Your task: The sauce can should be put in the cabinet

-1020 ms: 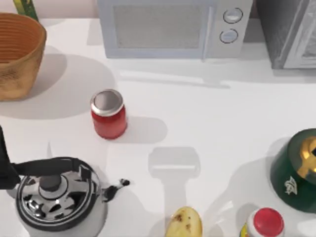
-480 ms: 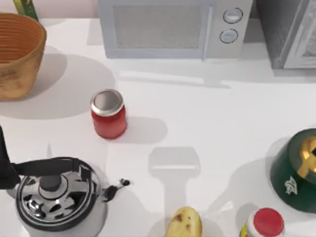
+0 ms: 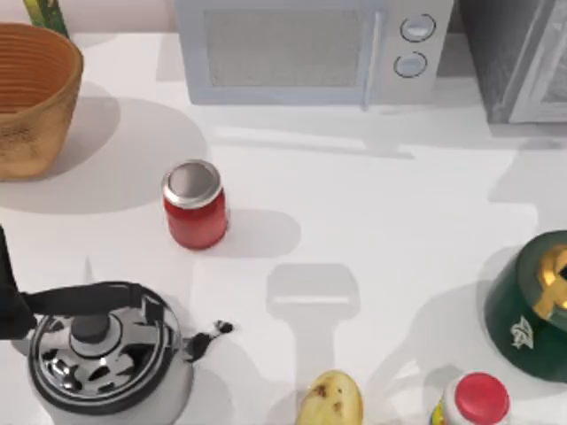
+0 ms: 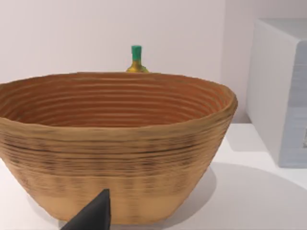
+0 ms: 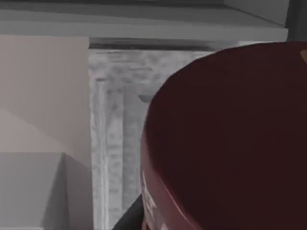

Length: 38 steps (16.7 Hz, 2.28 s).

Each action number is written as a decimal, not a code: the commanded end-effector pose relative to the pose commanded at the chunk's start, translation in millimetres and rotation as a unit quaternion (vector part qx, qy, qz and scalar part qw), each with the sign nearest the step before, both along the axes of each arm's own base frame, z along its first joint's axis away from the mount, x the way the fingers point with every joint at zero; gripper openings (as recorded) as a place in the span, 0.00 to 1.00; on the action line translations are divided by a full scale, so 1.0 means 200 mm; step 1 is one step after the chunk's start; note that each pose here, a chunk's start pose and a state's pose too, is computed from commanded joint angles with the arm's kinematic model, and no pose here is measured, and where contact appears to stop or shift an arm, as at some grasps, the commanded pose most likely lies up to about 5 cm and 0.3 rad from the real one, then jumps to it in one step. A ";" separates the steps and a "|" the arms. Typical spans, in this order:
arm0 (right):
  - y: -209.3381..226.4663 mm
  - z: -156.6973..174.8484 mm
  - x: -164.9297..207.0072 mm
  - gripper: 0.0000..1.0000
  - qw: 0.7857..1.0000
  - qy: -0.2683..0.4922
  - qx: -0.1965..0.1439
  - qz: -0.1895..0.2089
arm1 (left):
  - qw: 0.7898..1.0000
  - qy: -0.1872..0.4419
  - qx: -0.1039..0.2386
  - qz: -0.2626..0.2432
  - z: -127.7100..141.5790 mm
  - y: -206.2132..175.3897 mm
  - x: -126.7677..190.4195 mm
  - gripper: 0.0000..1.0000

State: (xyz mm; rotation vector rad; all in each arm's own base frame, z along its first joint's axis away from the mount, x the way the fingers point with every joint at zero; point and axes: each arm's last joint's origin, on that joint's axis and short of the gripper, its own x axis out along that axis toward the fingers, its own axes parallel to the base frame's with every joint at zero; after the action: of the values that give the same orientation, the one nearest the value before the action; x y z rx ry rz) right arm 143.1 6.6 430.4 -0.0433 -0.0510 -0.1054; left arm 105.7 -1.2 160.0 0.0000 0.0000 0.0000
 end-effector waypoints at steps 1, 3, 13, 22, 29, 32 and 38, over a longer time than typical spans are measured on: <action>0.01 0.10 0.05 0.00 1.000 -0.002 0.000 0.000 | 1.000 0.000 0.000 0.000 0.00 0.00 0.00 1.00; 0.04 0.26 0.16 0.00 1.000 0.001 0.001 0.006 | 1.000 0.000 0.000 0.000 0.00 0.00 0.00 1.00; 0.21 0.50 0.52 0.00 0.998 0.027 0.022 0.055 | 1.000 0.000 0.000 0.000 0.00 0.00 0.00 1.00; 0.20 0.49 0.66 0.00 0.998 0.035 0.021 0.047 | 1.000 0.000 0.000 0.000 0.00 0.00 0.00 1.00; 0.19 0.43 1.11 0.00 0.998 0.038 0.021 0.039 | 1.000 0.000 0.000 0.000 0.00 0.00 0.00 1.00; 0.19 0.39 1.24 0.00 0.998 0.034 0.022 0.048 | 1.000 0.000 0.000 0.000 0.00 0.00 0.00 1.00; 0.20 0.39 1.27 0.00 0.998 0.031 0.022 0.053 | 1.000 0.000 0.000 0.000 0.00 0.00 0.00 1.00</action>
State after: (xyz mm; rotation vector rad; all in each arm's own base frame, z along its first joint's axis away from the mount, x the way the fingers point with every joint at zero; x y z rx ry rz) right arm 397.6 45.8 507.6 0.0007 0.0105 0.0008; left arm 105.7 -1.2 160.0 0.0000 0.0000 0.0000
